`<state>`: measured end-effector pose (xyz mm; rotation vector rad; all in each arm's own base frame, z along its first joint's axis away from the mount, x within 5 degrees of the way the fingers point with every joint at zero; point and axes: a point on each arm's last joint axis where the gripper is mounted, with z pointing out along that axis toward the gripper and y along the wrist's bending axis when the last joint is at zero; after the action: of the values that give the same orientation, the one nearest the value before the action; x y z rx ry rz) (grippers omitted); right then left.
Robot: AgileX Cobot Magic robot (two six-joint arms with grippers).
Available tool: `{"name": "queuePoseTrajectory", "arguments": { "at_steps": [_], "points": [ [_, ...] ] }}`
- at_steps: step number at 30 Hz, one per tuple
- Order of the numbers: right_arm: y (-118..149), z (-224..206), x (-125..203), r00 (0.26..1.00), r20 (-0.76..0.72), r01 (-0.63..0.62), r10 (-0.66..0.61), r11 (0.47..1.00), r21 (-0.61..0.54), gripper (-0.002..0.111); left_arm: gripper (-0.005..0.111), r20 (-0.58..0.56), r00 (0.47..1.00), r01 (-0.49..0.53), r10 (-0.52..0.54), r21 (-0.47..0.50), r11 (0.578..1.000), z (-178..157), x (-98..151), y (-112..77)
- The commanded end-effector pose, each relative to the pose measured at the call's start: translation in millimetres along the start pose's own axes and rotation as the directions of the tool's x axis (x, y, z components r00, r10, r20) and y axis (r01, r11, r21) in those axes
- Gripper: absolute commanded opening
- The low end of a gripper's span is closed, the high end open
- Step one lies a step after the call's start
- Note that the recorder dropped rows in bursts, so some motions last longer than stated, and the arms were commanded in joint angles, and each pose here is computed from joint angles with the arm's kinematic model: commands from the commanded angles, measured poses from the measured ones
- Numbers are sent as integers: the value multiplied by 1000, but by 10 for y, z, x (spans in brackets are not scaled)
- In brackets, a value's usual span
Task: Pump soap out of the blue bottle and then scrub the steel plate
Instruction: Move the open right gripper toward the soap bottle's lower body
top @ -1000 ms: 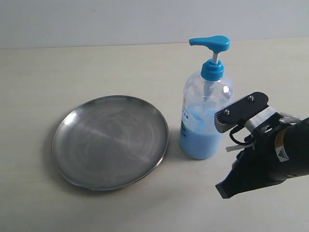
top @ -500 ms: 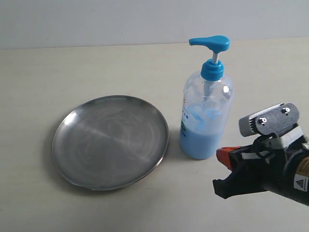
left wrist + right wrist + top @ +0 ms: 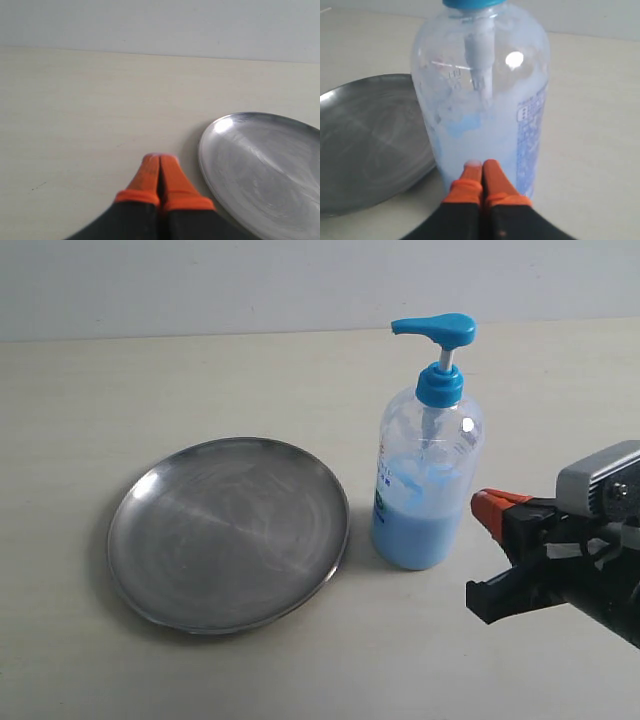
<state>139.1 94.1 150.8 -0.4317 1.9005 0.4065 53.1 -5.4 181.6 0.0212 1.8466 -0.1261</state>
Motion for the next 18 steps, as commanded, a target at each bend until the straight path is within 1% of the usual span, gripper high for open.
{"name": "queuePoseTrajectory", "arguments": {
  "at_steps": [1, 3, 4, 6, 7, 9, 10, 12, 18],
  "points": [
    [-46, 13, 33, 1000, -2, -21, 21, 999, 49, 8, 0, 8, 1000, 2, -2, 6, 1000, 0, 3, -3],
    [-51, 29, 65, 999, -24, -20, 22, 998, 55, 21, 0, 8, 1000, 2, -2, 6, 1000, 0, 3, -3],
    [-50, 40, 89, 999, -41, -15, 17, 998, 54, 33, 0, 8, 1000, 2, -2, 6, 1000, 0, 3, -3],
    [-46, 53, 114, 998, -57, -27, 30, 998, 52, 52, 0, 8, 1000, 2, -2, 6, 1000, 0, 3, -3],
    [-37, 58, 126, 997, -65, -26, 29, 999, 42, 69, 0, 8, 1000, 2, -2, 6, 1000, 0, 3, -3],
    [-24, 72, 134, 997, -71, -13, 15, 1000, 28, 91, 0, 8, 1000, 2, -2, 6, 1000, 0, 3, -3],
    [-16, 78, 136, 997, -74, -7, 9, 1000, 21, 104, 0, 8, 1000, 2, -2, 6, 1000, 0, 3, -3],
    [-3, 95, 127, 997, -73, -8, 9, 1000, 9, 105, 0, 8, 1000, 2, -2, 6, 1000, 0, 3, -3],
    [33, 115, 91, 994, -55, -93, 92, 995, -21, 105, 0, 8, 1000, 2, -2, 6, 1000, 0, 3, -3]
  ]
}}
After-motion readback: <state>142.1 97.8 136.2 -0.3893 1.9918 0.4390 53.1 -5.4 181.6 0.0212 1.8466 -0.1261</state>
